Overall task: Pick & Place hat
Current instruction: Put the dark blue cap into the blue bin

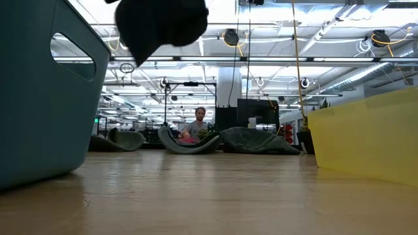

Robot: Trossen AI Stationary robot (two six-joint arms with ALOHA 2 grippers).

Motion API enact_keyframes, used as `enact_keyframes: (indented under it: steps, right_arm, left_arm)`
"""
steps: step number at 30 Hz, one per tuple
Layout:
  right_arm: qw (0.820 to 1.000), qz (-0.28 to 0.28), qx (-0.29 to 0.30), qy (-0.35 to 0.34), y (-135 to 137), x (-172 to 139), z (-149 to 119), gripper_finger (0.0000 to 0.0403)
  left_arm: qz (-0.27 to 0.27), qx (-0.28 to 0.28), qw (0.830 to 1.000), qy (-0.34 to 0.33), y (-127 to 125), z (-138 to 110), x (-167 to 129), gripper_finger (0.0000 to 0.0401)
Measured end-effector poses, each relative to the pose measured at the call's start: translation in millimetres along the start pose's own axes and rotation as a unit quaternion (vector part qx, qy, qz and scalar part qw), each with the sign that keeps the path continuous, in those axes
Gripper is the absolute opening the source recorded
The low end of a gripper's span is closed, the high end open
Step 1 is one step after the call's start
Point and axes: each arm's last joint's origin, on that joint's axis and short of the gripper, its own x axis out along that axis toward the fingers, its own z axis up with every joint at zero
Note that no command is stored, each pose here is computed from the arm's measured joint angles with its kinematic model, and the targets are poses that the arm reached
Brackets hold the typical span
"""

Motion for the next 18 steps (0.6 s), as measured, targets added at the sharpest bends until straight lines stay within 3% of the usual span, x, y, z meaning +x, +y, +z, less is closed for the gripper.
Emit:
enact_keyframes:
  steps: [4, 10, 14, 18]
  right_arm:
    - [1.0, 0.005, -0.001, 0.002, 1, 0, 0, 0.0234]
    - [0.998, 0.032, 0.019, 0.04, 4, 1, -3, 0.032]
    - [0.998, 0.03, 0.034, 0.037, 6, 3, -6, 0.0354]
    - [0.998, 0.017, 0.055, 0.011, 7, 5, -6, 0.036]
  left_arm:
    - [0.007, -0.011, 0.998, -0.064, 3, 5, -14, 0.0011]
    - [0.018, -0.025, 0.984, -0.174, 10, 13, -41, 0.0011]
    - [0.01, -0.021, 0.962, -0.273, 11, 23, -63, 0.0011]
    - [-0.007, -0.007, 0.932, -0.362, 9, 34, -81, 0.0011]
